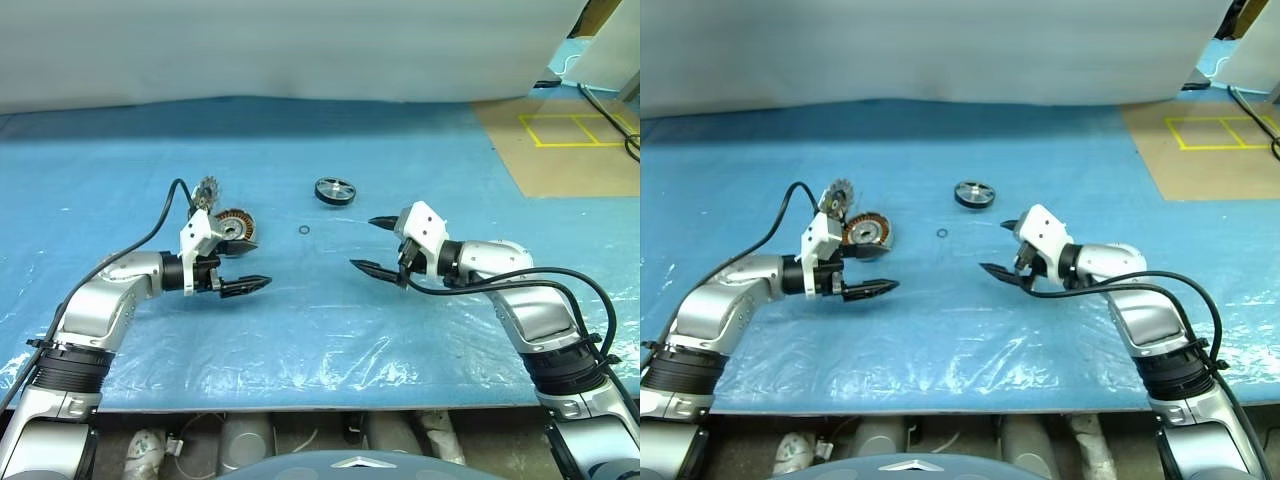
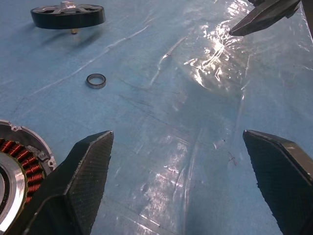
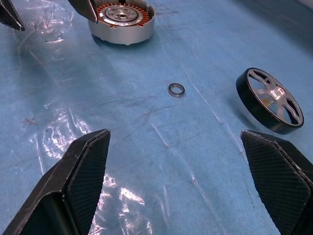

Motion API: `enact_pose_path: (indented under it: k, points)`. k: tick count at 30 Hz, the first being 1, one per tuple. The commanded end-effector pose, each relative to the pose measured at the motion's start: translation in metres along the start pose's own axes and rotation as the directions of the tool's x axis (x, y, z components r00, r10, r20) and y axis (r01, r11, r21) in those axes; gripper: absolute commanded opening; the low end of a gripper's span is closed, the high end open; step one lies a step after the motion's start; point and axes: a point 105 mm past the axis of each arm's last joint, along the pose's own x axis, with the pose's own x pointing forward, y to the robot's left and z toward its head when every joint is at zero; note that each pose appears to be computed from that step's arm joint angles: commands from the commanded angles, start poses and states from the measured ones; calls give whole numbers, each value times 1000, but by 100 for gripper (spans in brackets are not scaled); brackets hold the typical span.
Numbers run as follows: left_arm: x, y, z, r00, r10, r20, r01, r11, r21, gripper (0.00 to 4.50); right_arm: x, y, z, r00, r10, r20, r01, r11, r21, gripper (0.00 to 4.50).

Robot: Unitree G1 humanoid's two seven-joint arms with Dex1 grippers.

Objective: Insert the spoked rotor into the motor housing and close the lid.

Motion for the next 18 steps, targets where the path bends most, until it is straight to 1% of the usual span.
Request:
enact_pose_path:
  k: [1, 4, 9, 11, 13, 15, 18]
  points:
    - [-4, 0, 15, 1000, -3, 24, 1, 998, 66, 446, 1, 2, 7, 1000, 1, 30, 0, 1000, -20, 450]
    - [-4, 0, 13, 1000, -7, 13, 6, 999, 40, 446, 2, 3, 9, 999, 8, 42, -8, 1000, -10, 450]
    - [-3, 6, 16, 1000, 9, 16, -10, 999, 48, 446, -2, 16, 8, 996, 86, 34, -86, 996, 9, 450]
    - [-3, 13, 25, 999, 36, 23, -36, 999, 5, 446, -2, 16, 4, 996, 83, 17, -83, 997, -1, 450]
    - [-2, 14, 43, 998, 23, 51, -22, 999, -23, 446, -1, 15, 3, 997, 72, 10, -72, 997, -4, 450]
    - [0, 17, 57, 1000, 17, 7, -17, 999, 33, 446, -1, 13, 3, 998, 65, 8, -65, 998, -6, 450]
    - [3, 22, 61, 993, 25, -112, -7, 988, 157, 446, -2, 11, 2, 998, 64, -1, -64, 998, -13, 450]
